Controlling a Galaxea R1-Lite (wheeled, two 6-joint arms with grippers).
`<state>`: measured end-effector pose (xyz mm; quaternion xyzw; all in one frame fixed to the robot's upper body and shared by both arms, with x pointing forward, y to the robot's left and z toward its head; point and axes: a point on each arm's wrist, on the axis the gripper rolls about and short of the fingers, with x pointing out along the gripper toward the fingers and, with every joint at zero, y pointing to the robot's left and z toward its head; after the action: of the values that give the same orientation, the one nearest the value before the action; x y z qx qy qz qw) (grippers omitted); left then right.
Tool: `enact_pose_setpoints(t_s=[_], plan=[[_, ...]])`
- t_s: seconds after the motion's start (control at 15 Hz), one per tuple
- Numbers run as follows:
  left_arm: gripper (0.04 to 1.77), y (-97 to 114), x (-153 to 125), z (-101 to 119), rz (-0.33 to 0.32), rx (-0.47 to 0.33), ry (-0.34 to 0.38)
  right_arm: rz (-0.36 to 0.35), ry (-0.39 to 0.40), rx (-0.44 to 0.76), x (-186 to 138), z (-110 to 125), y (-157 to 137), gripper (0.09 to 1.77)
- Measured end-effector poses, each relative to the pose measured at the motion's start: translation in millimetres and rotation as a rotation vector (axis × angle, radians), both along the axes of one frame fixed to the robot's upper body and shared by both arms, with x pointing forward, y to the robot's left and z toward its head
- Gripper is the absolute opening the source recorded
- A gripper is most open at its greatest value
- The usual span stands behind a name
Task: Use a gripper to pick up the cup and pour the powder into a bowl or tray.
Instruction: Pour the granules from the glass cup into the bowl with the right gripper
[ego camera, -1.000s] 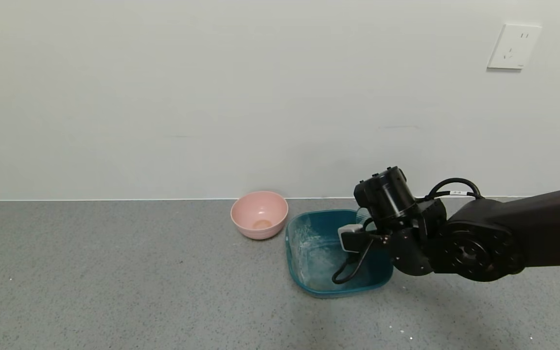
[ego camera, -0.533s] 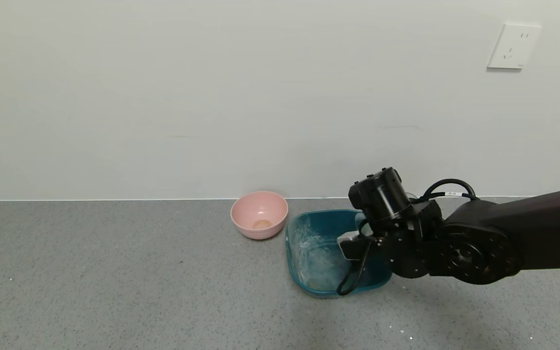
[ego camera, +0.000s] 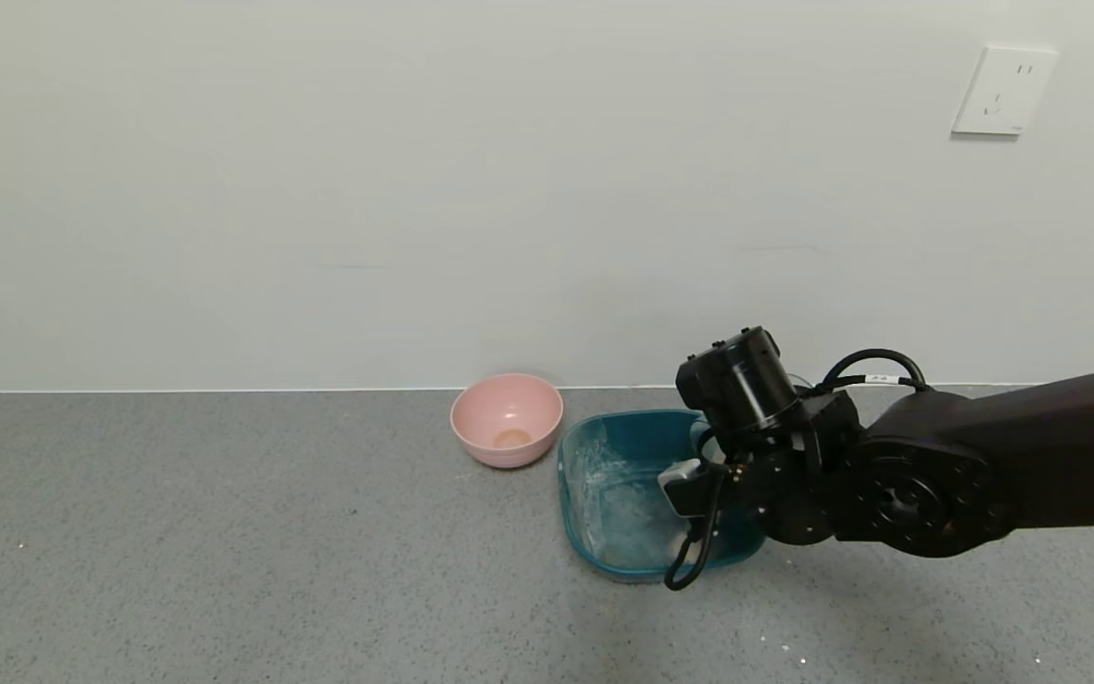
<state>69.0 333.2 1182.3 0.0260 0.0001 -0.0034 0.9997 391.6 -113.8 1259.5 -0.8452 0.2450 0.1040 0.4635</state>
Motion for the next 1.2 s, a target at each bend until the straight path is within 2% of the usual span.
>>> enact_pose_setpoints(t_s=[1.2], plan=[[1.72, 0.0, 0.0, 0.0, 0.001, 0.000, 0.000, 0.032, 0.030, -0.070, -1.6, 0.1, -0.6, 1.31]])
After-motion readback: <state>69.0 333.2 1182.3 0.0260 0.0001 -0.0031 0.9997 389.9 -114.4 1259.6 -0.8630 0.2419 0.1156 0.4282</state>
